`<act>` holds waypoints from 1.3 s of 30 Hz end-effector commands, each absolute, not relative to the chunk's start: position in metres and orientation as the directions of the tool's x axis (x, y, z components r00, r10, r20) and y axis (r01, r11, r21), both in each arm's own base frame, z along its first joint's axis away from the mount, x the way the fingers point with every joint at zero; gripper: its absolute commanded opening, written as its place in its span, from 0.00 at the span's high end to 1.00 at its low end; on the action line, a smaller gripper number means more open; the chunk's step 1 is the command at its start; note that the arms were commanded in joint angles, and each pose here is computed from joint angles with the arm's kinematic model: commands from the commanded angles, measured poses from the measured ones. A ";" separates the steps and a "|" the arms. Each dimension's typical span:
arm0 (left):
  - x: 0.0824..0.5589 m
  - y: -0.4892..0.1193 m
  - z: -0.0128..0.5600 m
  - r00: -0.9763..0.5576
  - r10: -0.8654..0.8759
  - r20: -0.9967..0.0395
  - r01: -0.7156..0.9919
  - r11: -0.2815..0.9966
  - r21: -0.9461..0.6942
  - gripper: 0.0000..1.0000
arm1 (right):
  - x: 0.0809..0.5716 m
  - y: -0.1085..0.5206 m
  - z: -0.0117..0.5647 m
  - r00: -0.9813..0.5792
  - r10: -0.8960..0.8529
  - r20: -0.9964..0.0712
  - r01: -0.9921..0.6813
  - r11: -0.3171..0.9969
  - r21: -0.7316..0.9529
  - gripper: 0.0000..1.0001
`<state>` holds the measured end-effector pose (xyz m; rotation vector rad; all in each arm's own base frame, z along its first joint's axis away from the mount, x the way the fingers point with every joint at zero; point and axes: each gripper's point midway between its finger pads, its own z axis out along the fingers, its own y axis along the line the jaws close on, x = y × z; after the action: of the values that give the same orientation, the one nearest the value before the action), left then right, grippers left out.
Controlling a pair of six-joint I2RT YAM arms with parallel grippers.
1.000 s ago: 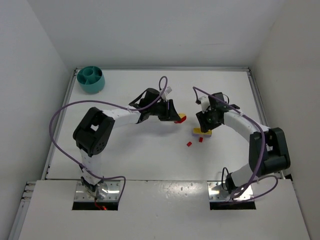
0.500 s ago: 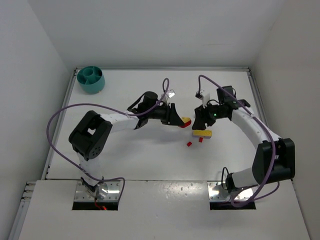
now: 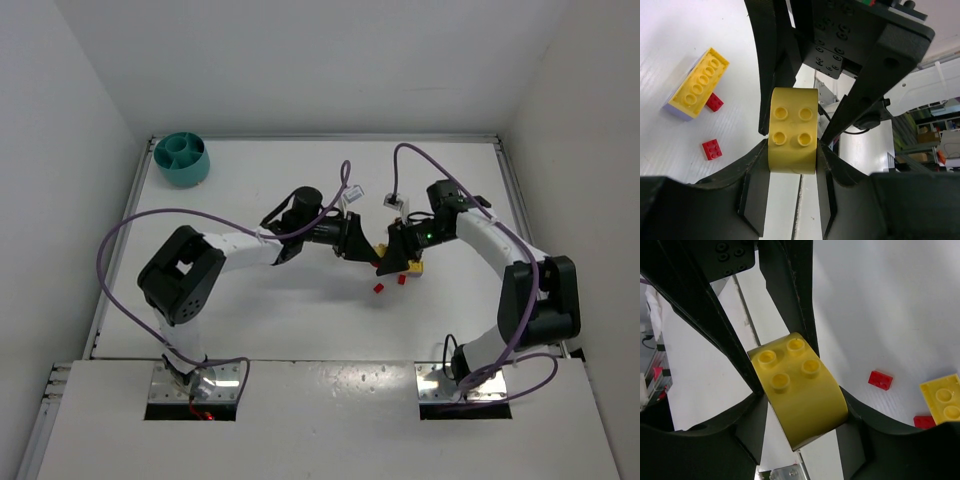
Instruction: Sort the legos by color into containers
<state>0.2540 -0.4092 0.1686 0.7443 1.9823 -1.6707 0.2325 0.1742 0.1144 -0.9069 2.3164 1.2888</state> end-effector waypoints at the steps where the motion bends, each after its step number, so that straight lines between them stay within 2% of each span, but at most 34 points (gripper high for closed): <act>1: 0.243 -0.410 0.200 -0.680 0.091 -0.727 0.732 0.032 -0.680 1.00 | 0.239 0.185 0.144 -0.648 -0.329 -0.687 -0.761 0.290 0.580 0.50; 8: 0.236 -0.404 0.194 -0.687 0.097 -0.720 0.726 0.038 -0.687 1.00 | 0.241 0.184 0.152 -0.632 -0.316 -0.707 -0.774 0.287 0.564 0.64; 14: 0.235 -0.397 0.193 -0.676 0.094 -0.731 0.737 0.045 -0.675 1.00 | 0.239 0.182 0.158 -0.615 -0.314 -0.724 -0.789 0.267 0.554 0.82; 15: 0.234 -0.395 0.184 -0.688 0.105 -0.718 0.725 0.070 -0.685 0.91 | 0.239 0.182 0.160 -0.607 -0.324 -0.726 -0.795 0.259 0.549 0.86; 18: 0.243 -0.392 0.183 -0.688 0.083 -0.721 0.725 0.112 -0.679 0.69 | 0.236 0.181 0.161 -0.595 -0.337 -0.730 -0.804 0.248 0.541 0.91; 19: 0.245 -0.392 0.183 -0.688 0.077 -0.722 0.725 0.122 -0.678 0.59 | 0.235 0.180 0.160 -0.592 -0.346 -0.728 -0.806 0.252 0.535 0.93; 20: 0.250 -0.389 0.185 -0.697 0.063 -0.714 0.715 0.140 -0.685 0.45 | 0.233 0.179 0.159 -0.594 -0.350 -0.724 -0.804 0.250 0.539 0.93; 21: 0.255 -0.387 0.185 -0.697 0.051 -0.715 0.713 0.154 -0.684 0.43 | 0.231 0.177 0.157 -0.584 -0.359 -0.728 -0.812 0.253 0.526 0.95; 36: 0.258 -0.388 0.201 -0.708 0.003 -0.706 0.701 0.120 -0.703 0.42 | 0.212 0.178 0.141 -0.606 -0.393 -0.692 -0.794 0.238 0.560 1.00; 39: 0.259 -0.390 0.203 -0.711 0.002 -0.703 0.699 0.108 -0.707 0.47 | 0.213 0.178 0.139 -0.612 -0.394 -0.686 -0.789 0.239 0.567 1.00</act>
<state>0.2508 -0.3916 0.1798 0.6855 1.9458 -1.6527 0.2154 0.1729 0.1315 -1.0407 2.1925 1.3123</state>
